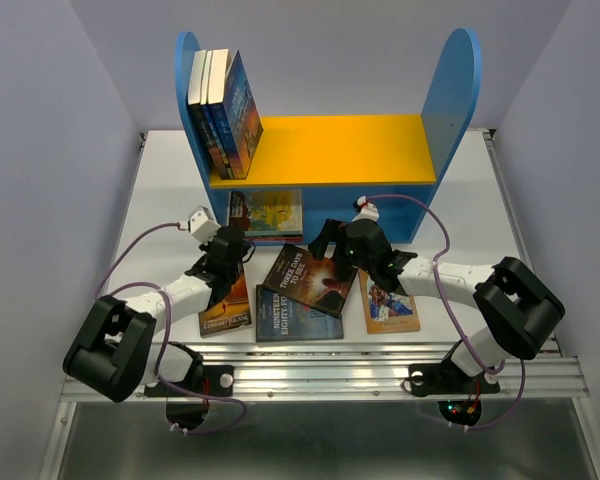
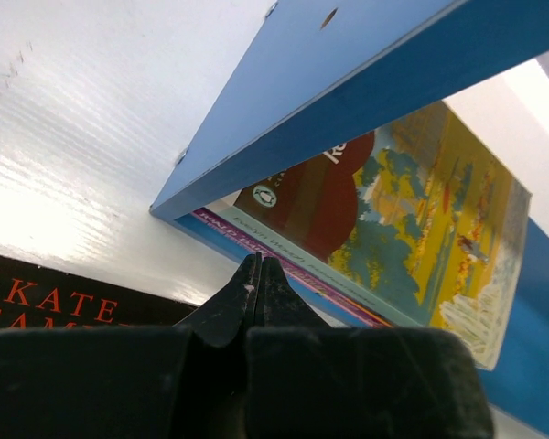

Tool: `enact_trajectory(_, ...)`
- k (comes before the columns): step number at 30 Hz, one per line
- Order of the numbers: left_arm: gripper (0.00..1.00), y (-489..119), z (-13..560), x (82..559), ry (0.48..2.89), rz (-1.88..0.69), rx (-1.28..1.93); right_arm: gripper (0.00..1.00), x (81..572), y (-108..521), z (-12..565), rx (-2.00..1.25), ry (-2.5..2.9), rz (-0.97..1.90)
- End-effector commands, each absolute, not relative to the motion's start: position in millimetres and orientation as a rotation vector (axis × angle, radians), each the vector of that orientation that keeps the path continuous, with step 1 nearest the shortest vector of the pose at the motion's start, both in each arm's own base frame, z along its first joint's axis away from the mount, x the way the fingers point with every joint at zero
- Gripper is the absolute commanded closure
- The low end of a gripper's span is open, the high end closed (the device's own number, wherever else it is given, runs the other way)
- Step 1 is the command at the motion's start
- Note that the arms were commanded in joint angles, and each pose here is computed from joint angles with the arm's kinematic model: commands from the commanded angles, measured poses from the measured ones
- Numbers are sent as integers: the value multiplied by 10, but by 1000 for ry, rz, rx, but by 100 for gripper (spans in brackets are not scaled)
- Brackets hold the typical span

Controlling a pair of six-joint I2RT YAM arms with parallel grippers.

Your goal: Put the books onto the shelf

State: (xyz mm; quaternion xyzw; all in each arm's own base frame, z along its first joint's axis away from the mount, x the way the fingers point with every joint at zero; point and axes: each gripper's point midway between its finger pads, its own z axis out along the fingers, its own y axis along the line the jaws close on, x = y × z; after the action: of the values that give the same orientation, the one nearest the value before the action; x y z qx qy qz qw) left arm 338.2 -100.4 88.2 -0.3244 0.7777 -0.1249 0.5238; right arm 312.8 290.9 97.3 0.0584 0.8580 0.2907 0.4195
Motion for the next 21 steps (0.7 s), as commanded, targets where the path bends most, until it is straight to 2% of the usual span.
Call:
enact_trajectory(1, 100, -983, 915, 3458, 1838, -279, -770, 2, 3214, 2966, 1312, 139, 2050, 756)
enact_trajectory(21, 100, -897, 920, 3508, 1791, -237, -816, 1, 3214, 2919, 1341, 149, 2037, 743)
